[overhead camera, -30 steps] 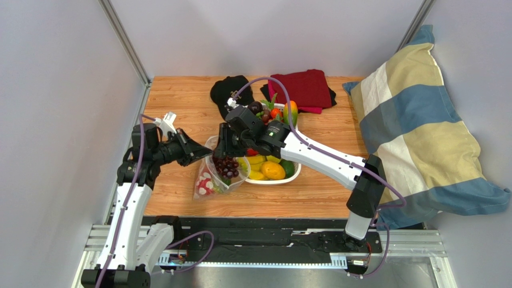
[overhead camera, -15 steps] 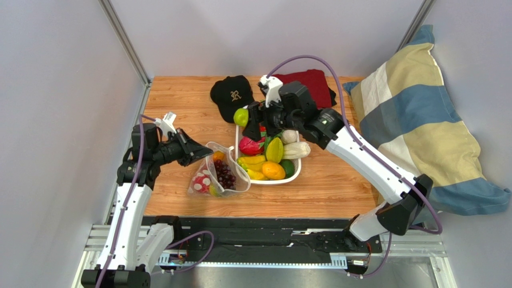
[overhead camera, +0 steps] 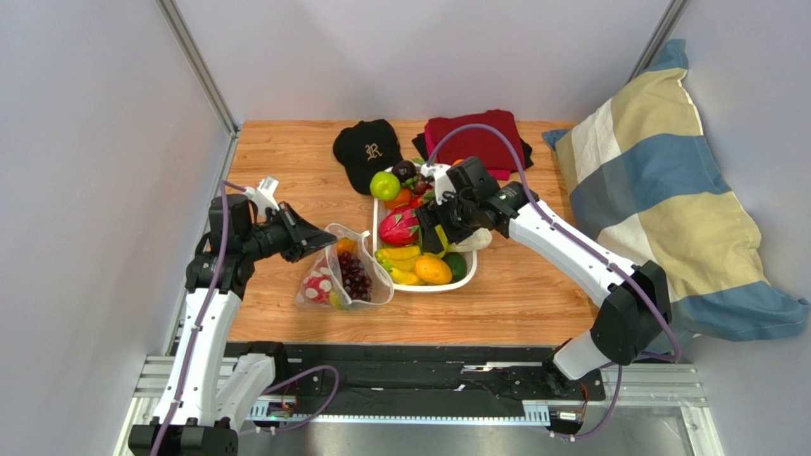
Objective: Place the food in the zip-top bag and seal the zipper
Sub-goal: Pick up the fake fruit from the bin.
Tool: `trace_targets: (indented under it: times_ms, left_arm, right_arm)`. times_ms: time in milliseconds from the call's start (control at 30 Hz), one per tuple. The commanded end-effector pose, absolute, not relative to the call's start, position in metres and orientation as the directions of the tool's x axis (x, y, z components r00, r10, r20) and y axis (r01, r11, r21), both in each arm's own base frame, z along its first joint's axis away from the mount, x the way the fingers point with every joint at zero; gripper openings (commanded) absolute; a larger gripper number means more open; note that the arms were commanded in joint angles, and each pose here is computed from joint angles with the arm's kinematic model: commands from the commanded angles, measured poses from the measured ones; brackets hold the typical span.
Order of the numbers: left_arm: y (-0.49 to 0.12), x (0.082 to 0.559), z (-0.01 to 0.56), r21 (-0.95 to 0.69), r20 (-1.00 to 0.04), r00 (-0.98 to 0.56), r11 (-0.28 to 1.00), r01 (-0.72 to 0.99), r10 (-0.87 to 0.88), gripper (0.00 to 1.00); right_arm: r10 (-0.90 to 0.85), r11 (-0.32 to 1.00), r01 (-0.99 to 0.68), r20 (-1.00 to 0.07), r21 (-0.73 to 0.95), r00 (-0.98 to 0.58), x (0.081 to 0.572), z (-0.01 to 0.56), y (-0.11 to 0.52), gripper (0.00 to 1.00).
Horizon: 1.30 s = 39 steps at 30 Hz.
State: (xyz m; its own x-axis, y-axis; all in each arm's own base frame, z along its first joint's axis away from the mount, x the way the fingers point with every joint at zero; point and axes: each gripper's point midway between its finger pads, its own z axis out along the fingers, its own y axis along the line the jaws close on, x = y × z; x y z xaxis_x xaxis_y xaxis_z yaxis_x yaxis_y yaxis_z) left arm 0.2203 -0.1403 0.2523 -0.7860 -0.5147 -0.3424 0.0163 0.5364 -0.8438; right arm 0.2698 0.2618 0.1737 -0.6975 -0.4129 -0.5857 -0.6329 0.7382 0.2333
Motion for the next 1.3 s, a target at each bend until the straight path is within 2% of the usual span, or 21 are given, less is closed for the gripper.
trace_targets:
  times_ms: [0,200,600,700,833,1000,1033,1100,1133,1267]
  left_arm:
    - [-0.140,0.223,0.272,-0.844,-0.397,-0.756,0.531,0.077,-0.520,0.00]
    - [-0.141,0.224,0.272,-0.846,-0.394,-0.760,0.528,0.079,-0.518,0.00]
    - [-0.141,0.224,0.270,-0.846,-0.392,-0.761,0.528,0.076,-0.518,0.00]
    - [-0.140,0.224,0.271,-0.844,-0.395,-0.760,0.530,0.078,-0.517,0.00]
    - [-0.140,0.224,0.271,-0.843,-0.396,-0.760,0.532,0.079,-0.515,0.00]
    - [-0.140,0.225,0.271,-0.843,-0.397,-0.761,0.532,0.081,-0.513,0.00]
    - [-0.141,0.225,0.271,-0.843,-0.398,-0.761,0.532,0.083,-0.512,0.00]
    - [-0.140,0.225,0.271,-0.841,-0.400,-0.760,0.534,0.082,-0.513,0.00]
    - [-0.140,0.224,0.271,-0.842,-0.397,-0.762,0.533,0.080,-0.512,0.00]
    - [-0.140,0.222,0.273,-0.838,-0.407,-0.760,0.538,0.090,-0.507,0.00]
  right_arm:
    - [-0.546,0.589,-0.774,-0.594,0.230,-0.592,0.241,0.169,0.272,0.82]
    - [-0.610,0.583,-0.797,-0.564,0.156,-0.557,0.247,0.145,0.269,0.83]
    - [-0.682,0.529,-0.835,-0.509,0.155,-0.526,0.227,0.117,0.281,0.85]
    - [-0.681,0.540,-0.829,-0.504,0.144,-0.531,0.231,0.113,0.281,0.82]
    - [-0.685,0.544,-0.828,-0.497,0.138,-0.532,0.234,0.113,0.281,0.71]
    - [-0.693,0.552,-0.826,-0.489,0.115,-0.531,0.235,0.115,0.276,0.68]
    - [-0.694,0.551,-0.827,-0.487,0.114,-0.530,0.234,0.115,0.276,0.59]
    - [-0.690,0.550,-0.828,-0.497,0.113,-0.526,0.233,0.121,0.275,0.47]
    - [-0.686,0.549,-0.828,-0.505,0.114,-0.524,0.233,0.126,0.275,0.36]
    - [-0.634,0.530,-0.837,-0.594,0.132,-0.495,0.231,0.180,0.283,0.21]
